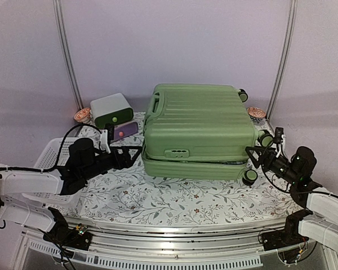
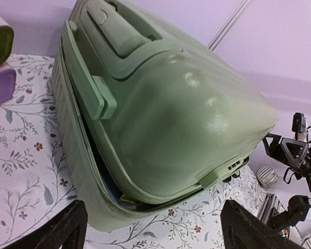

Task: Open, take out, and arrange the luggage
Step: Open the luggage at the center of the board.

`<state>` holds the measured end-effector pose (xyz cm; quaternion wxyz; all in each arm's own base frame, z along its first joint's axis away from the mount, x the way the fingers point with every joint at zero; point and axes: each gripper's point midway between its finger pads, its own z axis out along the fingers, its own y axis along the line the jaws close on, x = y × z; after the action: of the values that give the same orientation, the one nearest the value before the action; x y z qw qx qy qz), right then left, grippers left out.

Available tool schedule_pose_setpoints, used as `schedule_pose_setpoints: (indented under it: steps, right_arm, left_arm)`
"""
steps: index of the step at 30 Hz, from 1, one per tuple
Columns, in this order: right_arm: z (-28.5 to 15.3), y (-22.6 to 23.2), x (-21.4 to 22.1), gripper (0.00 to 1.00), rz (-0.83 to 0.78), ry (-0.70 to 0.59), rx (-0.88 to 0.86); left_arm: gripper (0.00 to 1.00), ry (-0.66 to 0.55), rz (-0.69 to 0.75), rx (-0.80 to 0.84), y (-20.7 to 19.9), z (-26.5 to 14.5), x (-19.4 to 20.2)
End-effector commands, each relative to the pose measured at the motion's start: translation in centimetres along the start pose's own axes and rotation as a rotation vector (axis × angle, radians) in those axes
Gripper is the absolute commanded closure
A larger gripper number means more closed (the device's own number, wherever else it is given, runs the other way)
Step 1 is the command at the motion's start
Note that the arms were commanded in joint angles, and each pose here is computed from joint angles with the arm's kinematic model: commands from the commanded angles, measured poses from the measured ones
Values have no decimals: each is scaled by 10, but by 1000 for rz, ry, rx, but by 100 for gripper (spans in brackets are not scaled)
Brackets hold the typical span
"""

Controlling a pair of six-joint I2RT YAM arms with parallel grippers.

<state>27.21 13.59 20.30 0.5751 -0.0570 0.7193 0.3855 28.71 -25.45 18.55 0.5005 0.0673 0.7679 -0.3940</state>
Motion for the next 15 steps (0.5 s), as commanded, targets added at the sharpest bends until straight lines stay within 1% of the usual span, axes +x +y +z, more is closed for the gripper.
schedule_pose_setpoints:
  steps: [1, 9, 13, 15]
  right_arm:
    - [-2, 46, -93, 17, -202, -259, -106]
    - [12, 58, -131, 19, -194, -297, -124]
    - [18, 66, -149, 20, -200, -310, -145]
    - [24, 62, -154, 21, -179, -292, -113]
  left_arm:
    - [9, -51, 76, -11, -9, -8, -20]
    - [8, -62, 160, 12, -16, -15, -24]
    - [8, -73, 229, 32, -24, -15, -29]
    - [8, -65, 250, 33, -26, -14, -30]
